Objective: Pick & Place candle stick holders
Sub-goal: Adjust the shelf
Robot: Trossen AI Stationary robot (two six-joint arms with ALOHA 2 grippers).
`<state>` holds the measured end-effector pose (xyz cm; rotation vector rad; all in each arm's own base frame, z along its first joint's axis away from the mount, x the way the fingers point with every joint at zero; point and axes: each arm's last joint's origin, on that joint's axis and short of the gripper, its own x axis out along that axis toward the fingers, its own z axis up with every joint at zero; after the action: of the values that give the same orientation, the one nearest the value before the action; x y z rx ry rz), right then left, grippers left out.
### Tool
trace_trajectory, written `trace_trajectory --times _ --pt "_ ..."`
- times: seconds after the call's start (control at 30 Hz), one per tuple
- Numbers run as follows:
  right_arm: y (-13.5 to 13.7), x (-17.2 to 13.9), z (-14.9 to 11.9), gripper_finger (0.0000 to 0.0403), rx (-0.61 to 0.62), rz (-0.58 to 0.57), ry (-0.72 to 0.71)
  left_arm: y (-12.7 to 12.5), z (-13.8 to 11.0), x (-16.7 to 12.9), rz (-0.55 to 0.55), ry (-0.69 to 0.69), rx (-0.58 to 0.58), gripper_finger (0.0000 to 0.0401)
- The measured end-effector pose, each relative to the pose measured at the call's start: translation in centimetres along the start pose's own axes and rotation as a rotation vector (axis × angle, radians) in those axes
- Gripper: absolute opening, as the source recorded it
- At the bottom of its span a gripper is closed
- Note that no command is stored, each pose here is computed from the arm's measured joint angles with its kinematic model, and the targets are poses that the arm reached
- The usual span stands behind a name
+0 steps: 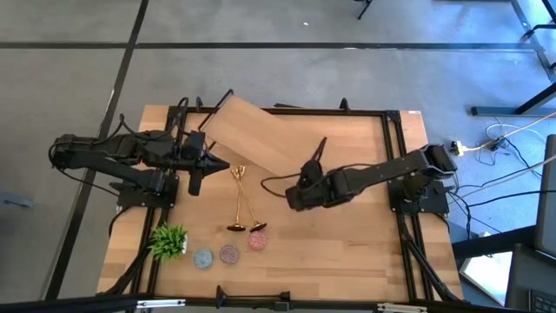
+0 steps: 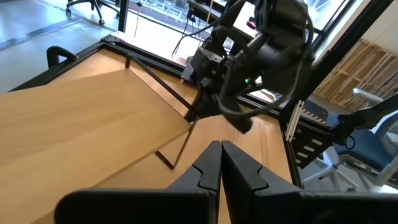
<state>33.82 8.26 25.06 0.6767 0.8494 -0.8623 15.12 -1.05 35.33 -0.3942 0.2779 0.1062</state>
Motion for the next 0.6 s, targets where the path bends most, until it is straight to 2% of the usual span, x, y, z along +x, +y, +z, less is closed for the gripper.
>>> trace_trajectory --times 0.13,0.3,0.4,0.6 --pt "1.0 -1.5 -0.1 0.0000 -0.027 0.065 0.016 0.0 0.0 0.0 0.005 -0.001 0.008 0.0006" --pt "1.8 -2.6 0.7 0.0000 0.029 0.109 -0.044 0.1 0.0 0.0 0.044 -0.018 0.035 0.0006" --pt "2.0 -2.2 1.2 0.0000 0.047 0.117 -0.060 0.2 0.1 0.0 0.061 -0.025 0.040 0.0006" --pt "1.8 -0.1 2.1 0.0000 0.073 0.049 -0.080 0.2 0.1 0.0 0.063 -0.027 0.042 0.0006"
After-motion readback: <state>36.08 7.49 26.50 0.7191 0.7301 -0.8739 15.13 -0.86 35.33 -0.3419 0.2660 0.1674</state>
